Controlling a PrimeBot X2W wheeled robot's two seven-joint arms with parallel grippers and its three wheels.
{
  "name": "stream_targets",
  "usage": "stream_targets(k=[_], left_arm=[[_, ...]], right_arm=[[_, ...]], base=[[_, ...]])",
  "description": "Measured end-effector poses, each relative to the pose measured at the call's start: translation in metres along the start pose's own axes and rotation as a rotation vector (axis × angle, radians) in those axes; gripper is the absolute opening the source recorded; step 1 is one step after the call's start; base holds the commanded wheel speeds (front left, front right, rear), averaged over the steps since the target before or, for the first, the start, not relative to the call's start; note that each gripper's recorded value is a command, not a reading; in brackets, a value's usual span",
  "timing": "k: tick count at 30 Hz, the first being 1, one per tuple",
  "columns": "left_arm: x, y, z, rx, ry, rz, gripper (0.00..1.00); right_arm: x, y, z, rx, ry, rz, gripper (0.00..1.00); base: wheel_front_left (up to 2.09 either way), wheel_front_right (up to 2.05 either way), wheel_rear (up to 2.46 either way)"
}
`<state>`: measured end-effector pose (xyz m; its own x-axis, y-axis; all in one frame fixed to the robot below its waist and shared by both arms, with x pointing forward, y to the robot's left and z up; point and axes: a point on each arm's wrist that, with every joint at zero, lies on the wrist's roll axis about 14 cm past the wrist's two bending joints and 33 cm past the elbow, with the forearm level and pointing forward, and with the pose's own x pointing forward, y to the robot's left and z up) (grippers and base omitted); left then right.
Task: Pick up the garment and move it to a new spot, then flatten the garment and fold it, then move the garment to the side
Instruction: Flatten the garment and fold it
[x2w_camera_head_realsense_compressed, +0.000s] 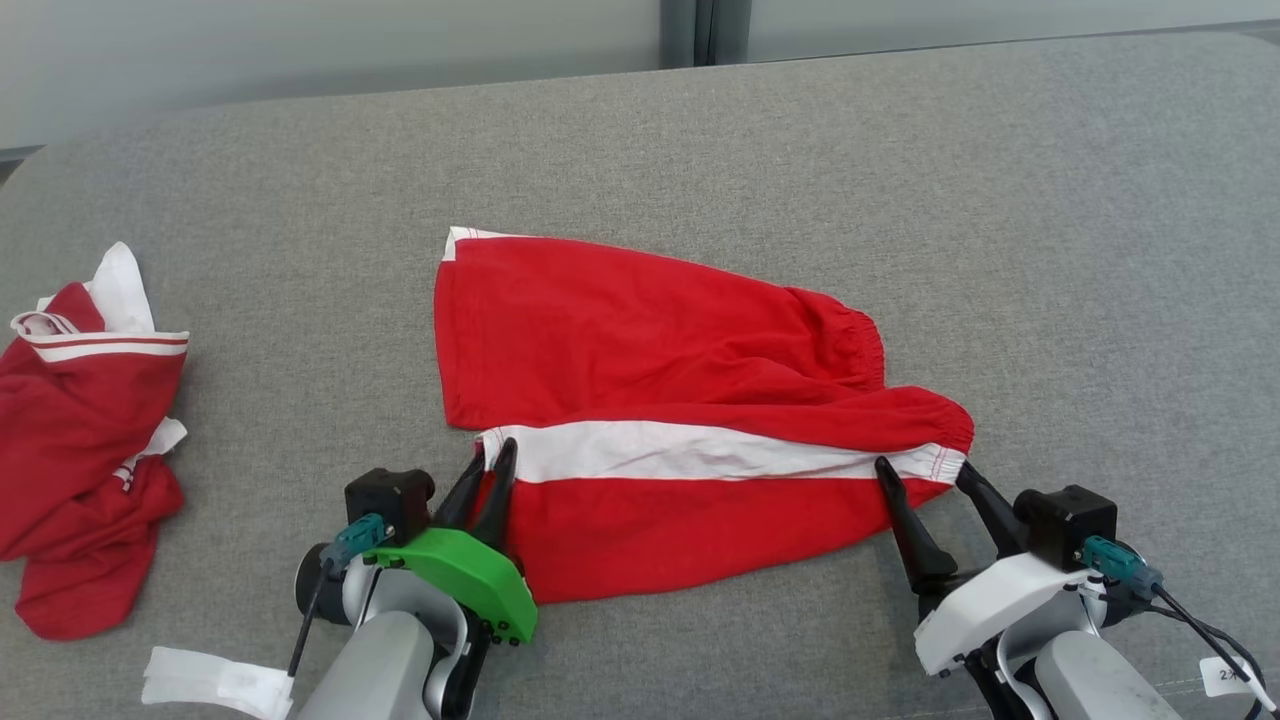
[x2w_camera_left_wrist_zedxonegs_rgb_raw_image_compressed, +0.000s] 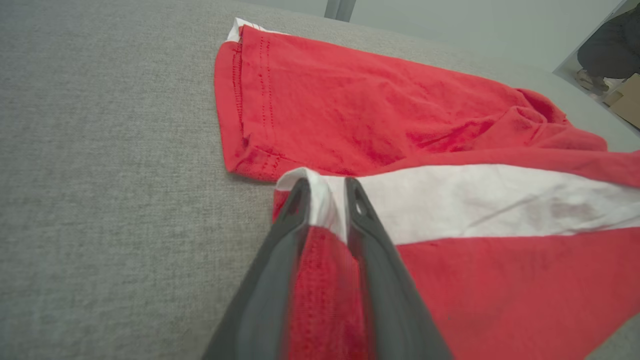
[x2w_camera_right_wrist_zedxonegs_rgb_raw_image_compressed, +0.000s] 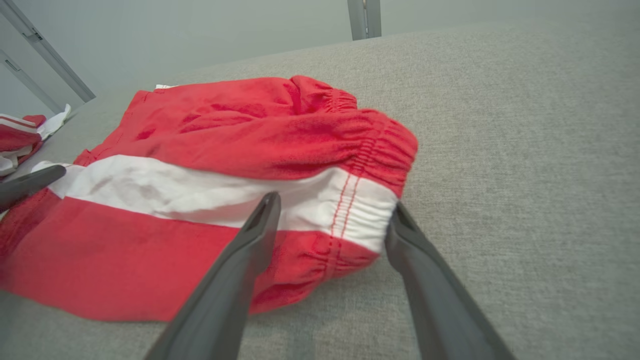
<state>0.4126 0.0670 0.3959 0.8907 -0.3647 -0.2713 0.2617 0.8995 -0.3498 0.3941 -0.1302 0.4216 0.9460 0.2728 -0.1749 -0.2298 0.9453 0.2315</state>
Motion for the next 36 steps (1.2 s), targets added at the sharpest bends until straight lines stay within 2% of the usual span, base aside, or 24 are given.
stream_targets(k=[1,2,3,5,6,7,8,9,17,25,28,32,36], left_arm=[[0.000,0.000,0.000,0.001,0.001,-0.002,0.00],[0.000,-0.001,-0.002,0.004,0.007,-0.005,0.00],[-0.001,-0.001,-0.005,0.005,0.017,-0.005,0.00],[-0.001,-0.001,-0.008,0.008,0.027,-0.007,0.00],[-0.001,-0.002,-0.009,0.009,0.029,-0.008,0.00],[0.000,-0.002,-0.008,0.010,0.027,-0.011,0.00],[0.000,-0.003,-0.005,0.009,0.017,-0.013,0.00],[0.001,-0.003,-0.002,0.010,0.005,-0.016,0.00],[-0.004,-0.004,0.031,0.056,-0.098,-0.027,0.00],[-0.020,-0.020,0.094,0.135,-0.282,-0.072,0.00],[-0.023,-0.029,0.141,0.231,-0.388,-0.112,0.00],[-0.024,-0.038,0.217,0.384,-0.533,-0.150,0.00],[-0.013,-0.045,0.270,0.505,-0.592,-0.168,0.00]], right_arm=[[0.000,0.001,0.000,0.000,0.000,0.002,1.00],[0.000,0.001,0.000,-0.001,0.000,0.004,1.00],[0.001,0.002,0.000,0.000,0.000,0.006,0.84],[0.001,0.003,-0.001,0.005,0.004,0.012,0.39],[0.002,0.004,-0.001,0.007,0.005,0.014,0.39],[0.003,0.004,-0.001,0.009,0.005,0.016,0.25],[0.004,0.004,-0.001,0.009,0.003,0.016,0.03],[0.005,0.004,0.001,0.012,0.000,0.018,0.00],[0.008,0.009,0.024,0.033,-0.074,0.028,0.00],[0.001,0.027,0.082,0.026,-0.236,0.093,0.00],[0.004,0.035,0.121,-0.027,-0.324,0.145,0.00],[0.014,0.047,0.177,-0.170,-0.424,0.225,0.00],[0.036,0.048,0.227,-0.298,-0.467,0.249,0.00]], base=[[0.00,0.00,0.00],[0.00,0.00,0.00],[0.00,0.00,0.00],[0.00,0.00,0.00],[0.00,0.00,0.00],[0.00,0.00,0.00],[0.00,0.00,0.00],[0.00,0.00,0.00],[0.00,0.00,0.00],[0.00,0.00,0.00],[0.00,0.00,0.00],[0.00,0.00,0.00],[0.00,0.00,0.00]])
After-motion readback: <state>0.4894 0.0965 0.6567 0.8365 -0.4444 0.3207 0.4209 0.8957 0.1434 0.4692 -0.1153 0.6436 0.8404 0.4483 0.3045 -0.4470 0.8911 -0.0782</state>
